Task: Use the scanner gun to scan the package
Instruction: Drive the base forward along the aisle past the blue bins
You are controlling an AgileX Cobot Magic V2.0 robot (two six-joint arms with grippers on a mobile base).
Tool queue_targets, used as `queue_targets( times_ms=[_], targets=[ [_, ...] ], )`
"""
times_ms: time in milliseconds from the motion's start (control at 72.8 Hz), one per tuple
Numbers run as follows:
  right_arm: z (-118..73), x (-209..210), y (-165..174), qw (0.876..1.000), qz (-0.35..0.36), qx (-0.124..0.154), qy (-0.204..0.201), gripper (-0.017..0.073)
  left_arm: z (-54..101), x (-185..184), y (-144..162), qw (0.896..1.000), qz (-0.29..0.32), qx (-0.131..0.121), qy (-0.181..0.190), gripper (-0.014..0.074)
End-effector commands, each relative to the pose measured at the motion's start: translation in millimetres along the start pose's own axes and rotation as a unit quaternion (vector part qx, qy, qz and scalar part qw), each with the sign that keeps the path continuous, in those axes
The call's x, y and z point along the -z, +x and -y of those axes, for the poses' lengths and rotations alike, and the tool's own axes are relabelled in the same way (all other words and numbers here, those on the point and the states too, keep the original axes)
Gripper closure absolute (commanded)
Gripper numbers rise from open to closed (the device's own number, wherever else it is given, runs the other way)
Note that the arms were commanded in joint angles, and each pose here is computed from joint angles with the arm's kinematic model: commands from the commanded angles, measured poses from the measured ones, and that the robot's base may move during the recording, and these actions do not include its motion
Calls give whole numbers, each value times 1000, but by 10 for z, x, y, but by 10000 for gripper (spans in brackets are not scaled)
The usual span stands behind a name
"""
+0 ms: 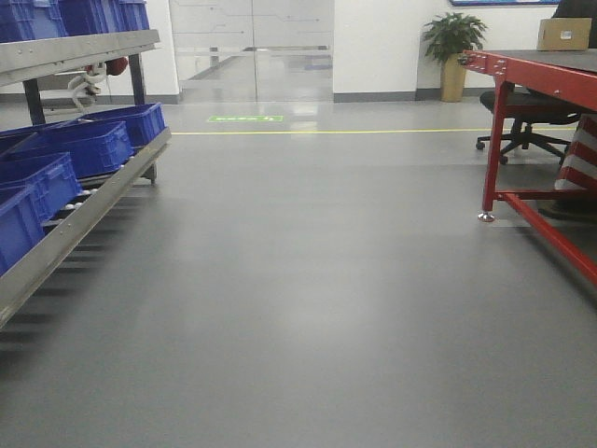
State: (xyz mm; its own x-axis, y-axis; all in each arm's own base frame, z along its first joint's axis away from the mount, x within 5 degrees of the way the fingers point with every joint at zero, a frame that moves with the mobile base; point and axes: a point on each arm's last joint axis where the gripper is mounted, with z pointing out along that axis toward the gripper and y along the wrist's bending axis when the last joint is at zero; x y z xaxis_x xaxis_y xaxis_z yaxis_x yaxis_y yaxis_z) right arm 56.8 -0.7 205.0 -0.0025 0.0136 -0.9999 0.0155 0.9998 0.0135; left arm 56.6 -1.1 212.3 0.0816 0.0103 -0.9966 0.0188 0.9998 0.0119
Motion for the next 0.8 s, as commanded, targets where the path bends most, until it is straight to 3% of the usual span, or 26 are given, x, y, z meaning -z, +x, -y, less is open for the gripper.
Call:
queue_targets(
  times_ms=[0,783],
  targets=[
    [4,3,-19,1000,10,3,3,727,2,4,-26,1000,12,1,2,704],
    [4,3,-19,1000,10,3,3,727,2,4,-26,1000,12,1,2,704]
  ],
)
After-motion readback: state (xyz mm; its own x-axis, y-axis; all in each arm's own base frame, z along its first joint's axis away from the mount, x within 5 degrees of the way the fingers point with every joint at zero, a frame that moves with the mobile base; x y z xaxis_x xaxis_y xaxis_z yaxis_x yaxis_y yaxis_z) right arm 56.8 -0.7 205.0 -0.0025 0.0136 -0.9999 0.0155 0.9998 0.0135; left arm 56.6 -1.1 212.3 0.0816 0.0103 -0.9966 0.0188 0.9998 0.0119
